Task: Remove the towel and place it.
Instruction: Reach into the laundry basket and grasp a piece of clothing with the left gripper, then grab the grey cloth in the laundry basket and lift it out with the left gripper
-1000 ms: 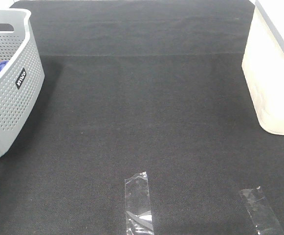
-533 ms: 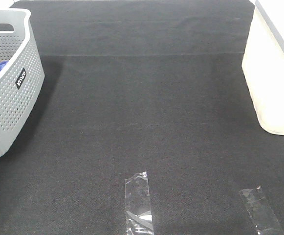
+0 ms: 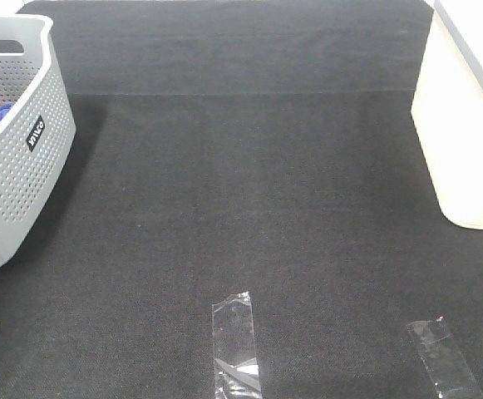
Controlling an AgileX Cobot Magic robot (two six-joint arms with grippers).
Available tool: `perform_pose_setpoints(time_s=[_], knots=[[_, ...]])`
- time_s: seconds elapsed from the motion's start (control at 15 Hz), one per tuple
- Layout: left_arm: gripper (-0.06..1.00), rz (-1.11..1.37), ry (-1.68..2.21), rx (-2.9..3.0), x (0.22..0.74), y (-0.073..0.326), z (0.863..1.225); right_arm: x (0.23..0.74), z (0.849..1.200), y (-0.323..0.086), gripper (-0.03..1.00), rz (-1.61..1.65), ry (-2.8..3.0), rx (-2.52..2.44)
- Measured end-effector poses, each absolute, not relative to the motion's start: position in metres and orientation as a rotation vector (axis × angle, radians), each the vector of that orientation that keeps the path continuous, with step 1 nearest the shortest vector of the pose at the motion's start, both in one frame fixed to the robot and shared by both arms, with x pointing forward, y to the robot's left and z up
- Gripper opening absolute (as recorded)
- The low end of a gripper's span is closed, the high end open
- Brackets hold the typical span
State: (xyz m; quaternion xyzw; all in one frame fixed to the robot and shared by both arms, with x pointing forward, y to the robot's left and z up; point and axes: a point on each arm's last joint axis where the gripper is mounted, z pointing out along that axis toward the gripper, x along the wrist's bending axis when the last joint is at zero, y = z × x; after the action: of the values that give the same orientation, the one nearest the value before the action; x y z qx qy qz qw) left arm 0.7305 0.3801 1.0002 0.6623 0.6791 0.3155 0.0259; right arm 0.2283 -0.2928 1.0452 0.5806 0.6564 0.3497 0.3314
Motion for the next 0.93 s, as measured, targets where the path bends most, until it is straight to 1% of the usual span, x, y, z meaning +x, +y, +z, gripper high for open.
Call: perform_pose_setpoints(time_s=[0.07, 0.13, 0.33, 0.73, 0.93], knots=[[0.64, 0.968, 2.098, 2.068, 0.733, 0.381, 0.995, 0.228, 1.045, -0.293, 0.77, 0.914, 1.716, 1.517], [0.61, 0.955, 2.1, 2.098, 0.734, 0.381, 0.99, 0.228, 1.045, -0.293, 0.77, 0.914, 1.716, 1.517], [0.58, 0.92, 2.107, 2.117, 0.733, 0.38, 0.987, 0.228, 1.045, -0.293, 0.77, 0.914, 1.716, 1.517], [0.58, 0.941, 2.093, 2.157, 0.734, 0.381, 0.985, 0.228, 1.045, -0.293, 0.77, 0.914, 1.716, 1.517], [0.58, 0.921, 2.102, 2.183, 0.736, 0.382, 0.972, 0.228, 1.045, -0.293, 0.77, 0.914, 1.716, 1.517]])
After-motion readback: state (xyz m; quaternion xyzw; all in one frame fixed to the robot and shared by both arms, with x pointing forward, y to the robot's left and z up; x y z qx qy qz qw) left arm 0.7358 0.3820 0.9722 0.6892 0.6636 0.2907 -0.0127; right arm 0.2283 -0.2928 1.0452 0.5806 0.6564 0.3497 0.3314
